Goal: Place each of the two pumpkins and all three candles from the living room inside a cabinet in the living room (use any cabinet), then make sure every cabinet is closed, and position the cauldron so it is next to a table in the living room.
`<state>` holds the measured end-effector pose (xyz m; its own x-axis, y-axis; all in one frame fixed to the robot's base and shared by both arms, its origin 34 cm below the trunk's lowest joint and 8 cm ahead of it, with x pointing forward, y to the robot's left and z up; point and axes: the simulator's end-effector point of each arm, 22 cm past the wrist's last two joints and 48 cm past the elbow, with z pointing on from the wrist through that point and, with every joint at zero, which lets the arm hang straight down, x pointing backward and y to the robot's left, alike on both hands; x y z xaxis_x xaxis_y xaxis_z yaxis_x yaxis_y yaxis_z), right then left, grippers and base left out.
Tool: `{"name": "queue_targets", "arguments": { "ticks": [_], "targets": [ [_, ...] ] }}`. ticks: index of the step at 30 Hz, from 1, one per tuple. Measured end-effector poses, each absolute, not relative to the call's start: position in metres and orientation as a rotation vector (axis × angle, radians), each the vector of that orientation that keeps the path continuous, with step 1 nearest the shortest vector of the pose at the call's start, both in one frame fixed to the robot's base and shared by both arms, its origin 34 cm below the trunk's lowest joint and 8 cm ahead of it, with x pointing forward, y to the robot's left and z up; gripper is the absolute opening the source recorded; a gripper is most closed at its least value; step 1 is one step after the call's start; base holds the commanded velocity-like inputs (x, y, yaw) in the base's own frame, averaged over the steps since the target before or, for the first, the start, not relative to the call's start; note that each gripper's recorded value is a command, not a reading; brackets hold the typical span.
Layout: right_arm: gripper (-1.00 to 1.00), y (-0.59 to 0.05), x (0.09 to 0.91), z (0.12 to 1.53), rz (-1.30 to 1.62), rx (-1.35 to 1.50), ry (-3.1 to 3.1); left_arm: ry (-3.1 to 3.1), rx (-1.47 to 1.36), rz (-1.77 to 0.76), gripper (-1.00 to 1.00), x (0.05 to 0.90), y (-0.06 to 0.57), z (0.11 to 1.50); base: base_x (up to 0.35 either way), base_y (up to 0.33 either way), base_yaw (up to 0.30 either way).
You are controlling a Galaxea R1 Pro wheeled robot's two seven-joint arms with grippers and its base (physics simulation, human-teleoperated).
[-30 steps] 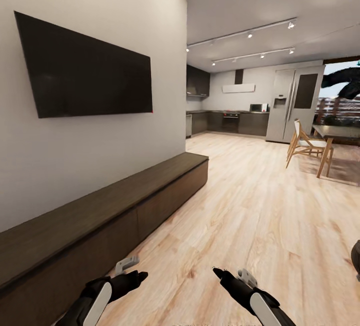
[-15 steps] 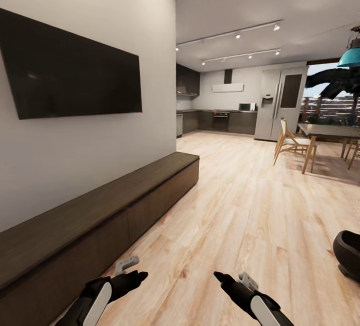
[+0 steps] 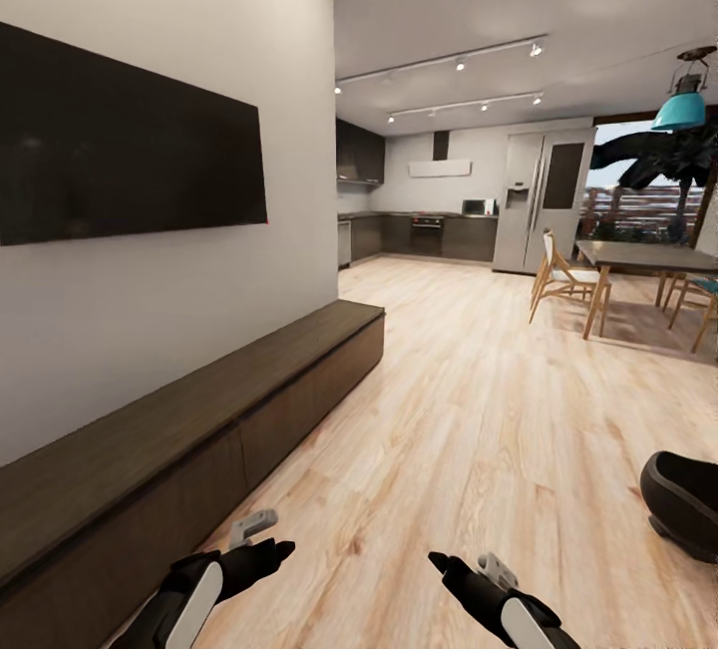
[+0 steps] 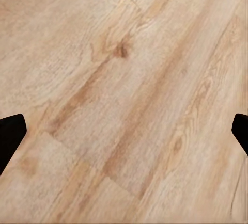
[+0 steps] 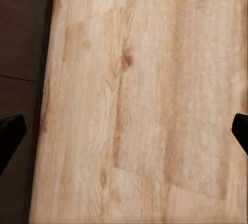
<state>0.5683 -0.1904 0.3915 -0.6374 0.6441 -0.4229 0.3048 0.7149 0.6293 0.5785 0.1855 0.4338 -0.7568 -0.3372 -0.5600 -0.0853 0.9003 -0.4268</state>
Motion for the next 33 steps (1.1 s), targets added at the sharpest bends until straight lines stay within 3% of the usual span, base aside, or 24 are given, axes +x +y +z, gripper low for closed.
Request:
{"name": "queue_targets", "arguments": {
  "ticks": [33],
  "targets": [
    [1.0,-0.191,0.58,0.448,0.733,0.705,2.284,2.508,-0.304,-0.478,1.0,0.575,0.18,0.462,0.0,0.0,-0.098]
  ]
}}
